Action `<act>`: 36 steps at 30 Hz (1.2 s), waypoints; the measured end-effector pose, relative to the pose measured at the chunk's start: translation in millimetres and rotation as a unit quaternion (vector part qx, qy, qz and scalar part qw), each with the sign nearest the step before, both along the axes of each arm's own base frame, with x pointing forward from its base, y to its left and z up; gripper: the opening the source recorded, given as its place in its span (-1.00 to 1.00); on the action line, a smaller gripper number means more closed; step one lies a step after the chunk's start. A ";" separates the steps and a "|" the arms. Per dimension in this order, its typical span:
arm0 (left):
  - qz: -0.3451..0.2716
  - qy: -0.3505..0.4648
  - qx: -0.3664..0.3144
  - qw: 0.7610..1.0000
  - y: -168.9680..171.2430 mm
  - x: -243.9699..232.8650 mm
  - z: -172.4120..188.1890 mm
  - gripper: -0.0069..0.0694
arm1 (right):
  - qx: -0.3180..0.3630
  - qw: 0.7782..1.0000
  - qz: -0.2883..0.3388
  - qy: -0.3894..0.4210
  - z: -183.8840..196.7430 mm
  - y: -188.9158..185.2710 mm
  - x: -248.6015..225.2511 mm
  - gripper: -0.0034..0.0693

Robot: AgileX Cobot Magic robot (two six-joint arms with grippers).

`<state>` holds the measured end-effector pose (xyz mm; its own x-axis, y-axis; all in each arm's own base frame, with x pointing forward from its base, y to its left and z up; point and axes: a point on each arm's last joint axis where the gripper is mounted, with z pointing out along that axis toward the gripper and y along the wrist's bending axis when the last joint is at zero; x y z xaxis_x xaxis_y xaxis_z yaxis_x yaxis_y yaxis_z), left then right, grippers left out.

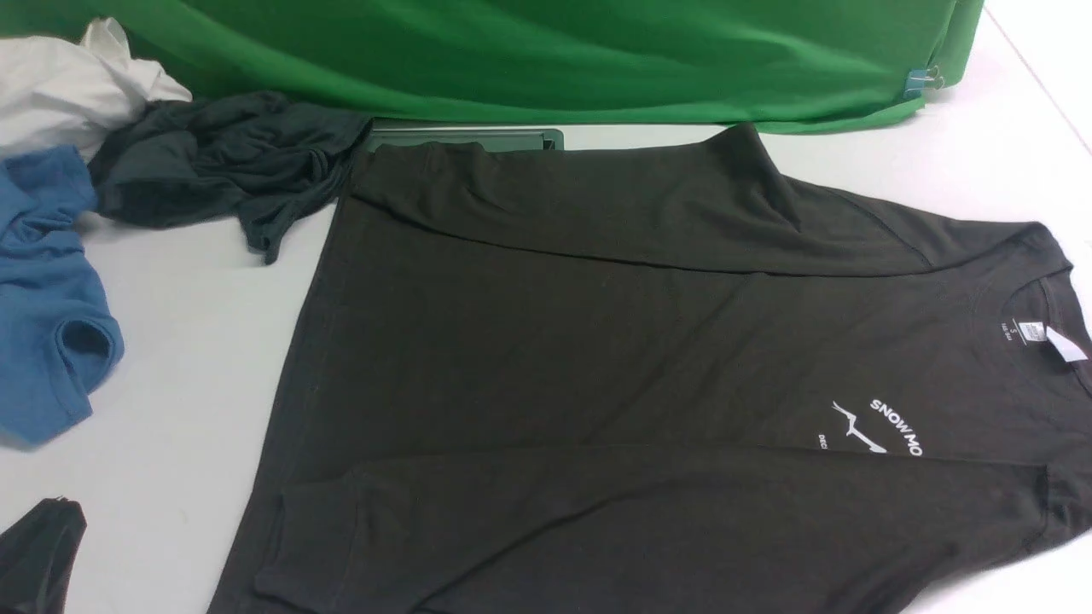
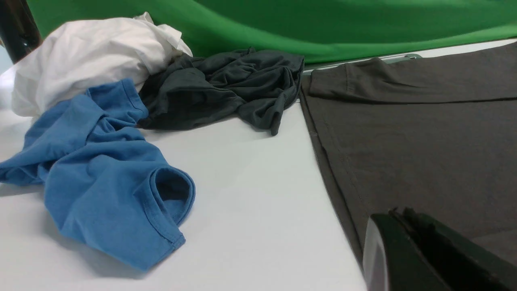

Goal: Fold a long-sleeved shirt on a white desktop.
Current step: 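Grasp the left edge of the dark T-shirt lying flat on the table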

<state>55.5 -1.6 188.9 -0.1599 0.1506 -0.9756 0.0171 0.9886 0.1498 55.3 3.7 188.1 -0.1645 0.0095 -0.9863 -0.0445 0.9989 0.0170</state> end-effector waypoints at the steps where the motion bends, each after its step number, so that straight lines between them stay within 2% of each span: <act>1: 0.000 0.000 0.000 1.000 0.0 0.0 0.0 -0.77 | 0.000 1.000 0.000 0.000 0.0 0.0 0.0 -0.24; 36: 0.002 -0.007 0.000 1.000 0.3 0.2 1.3 -0.77 | 0.000 1.000 0.000 0.000 0.0 0.0 0.0 -0.25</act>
<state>55.7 -1.3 190.2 -0.1458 0.1507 -0.9778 0.0114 0.9885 0.1507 55.3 3.7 188.1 -0.1645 0.0095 -0.9863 -0.0445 0.9989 0.0170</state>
